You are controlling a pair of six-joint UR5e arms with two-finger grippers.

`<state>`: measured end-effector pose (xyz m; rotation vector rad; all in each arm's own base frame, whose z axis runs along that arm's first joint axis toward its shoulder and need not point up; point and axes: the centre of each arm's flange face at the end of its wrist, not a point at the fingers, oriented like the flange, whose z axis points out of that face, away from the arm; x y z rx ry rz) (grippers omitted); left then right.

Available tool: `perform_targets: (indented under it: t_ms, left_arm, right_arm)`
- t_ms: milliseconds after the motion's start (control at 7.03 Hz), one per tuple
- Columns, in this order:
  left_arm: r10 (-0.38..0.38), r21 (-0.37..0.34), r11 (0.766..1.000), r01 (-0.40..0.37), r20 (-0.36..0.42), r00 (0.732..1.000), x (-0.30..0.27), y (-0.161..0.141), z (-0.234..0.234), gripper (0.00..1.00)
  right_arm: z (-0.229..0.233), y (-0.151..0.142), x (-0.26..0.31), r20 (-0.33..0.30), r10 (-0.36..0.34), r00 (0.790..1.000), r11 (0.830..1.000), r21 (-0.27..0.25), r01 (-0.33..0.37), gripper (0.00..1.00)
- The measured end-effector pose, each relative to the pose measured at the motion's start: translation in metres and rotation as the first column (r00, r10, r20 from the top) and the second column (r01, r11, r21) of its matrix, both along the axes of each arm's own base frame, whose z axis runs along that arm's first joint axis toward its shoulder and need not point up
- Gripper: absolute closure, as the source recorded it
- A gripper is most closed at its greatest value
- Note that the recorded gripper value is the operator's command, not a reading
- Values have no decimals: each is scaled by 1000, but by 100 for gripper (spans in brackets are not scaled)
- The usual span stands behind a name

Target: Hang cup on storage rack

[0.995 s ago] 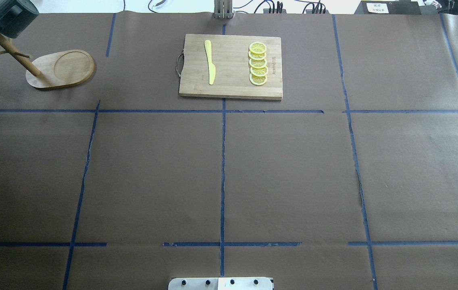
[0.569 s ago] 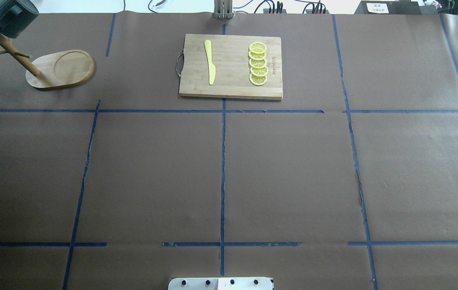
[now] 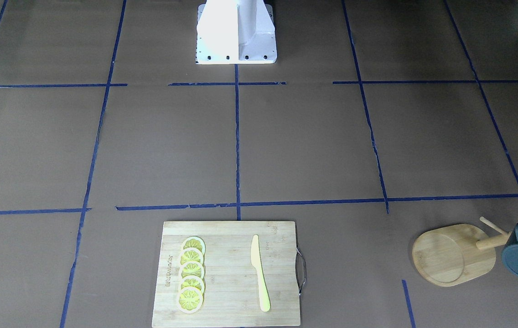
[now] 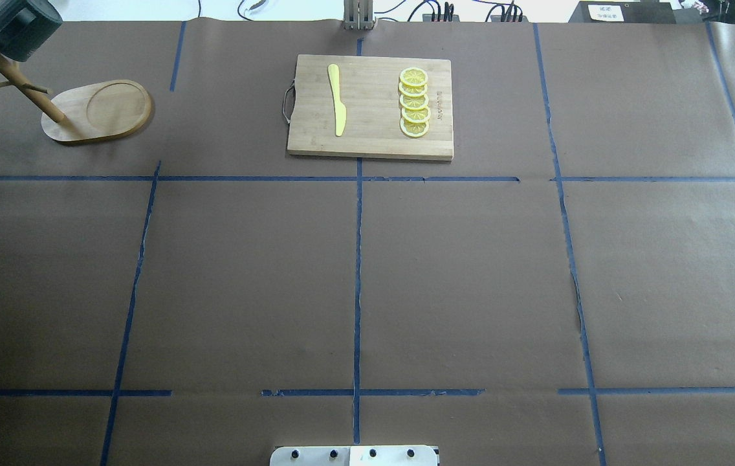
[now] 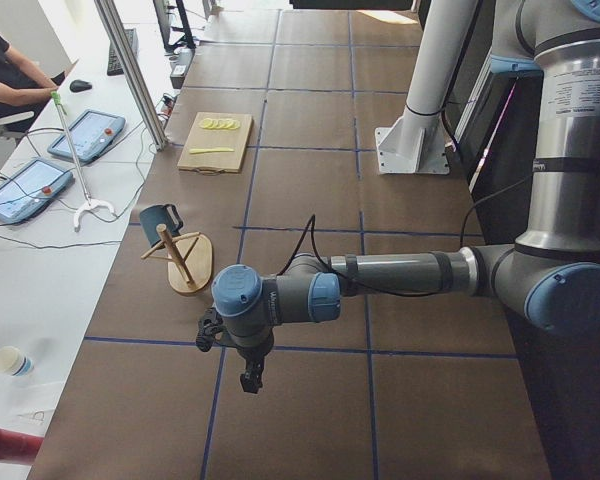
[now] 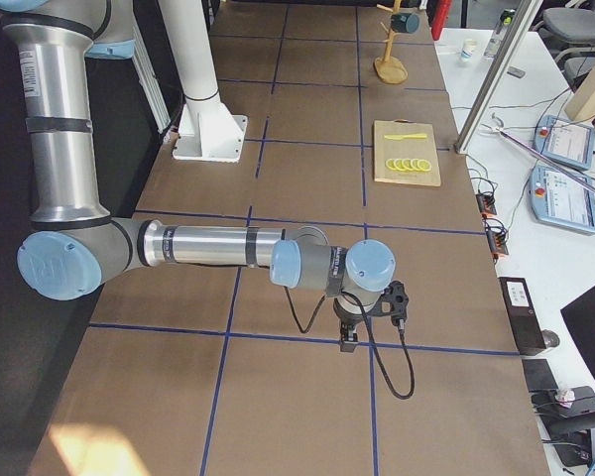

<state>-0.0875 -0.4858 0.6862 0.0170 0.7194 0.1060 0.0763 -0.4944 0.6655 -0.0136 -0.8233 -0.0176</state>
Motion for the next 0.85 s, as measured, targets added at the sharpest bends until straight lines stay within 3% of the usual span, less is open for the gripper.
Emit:
perform_targets:
  t_ms: [426, 853]
  left_arm:
    - [-45, -16, 999, 44, -99, 994, 6, -8, -14, 0]
    - [-48, 0, 999, 48, -108, 993, 6, -7, -22, 0]
  right_arm:
    - [21, 16, -1, 2, 42, 999, 998, 53, -42, 0]
    - [-8, 15, 7, 8, 68, 998, 997, 24, -68, 0]
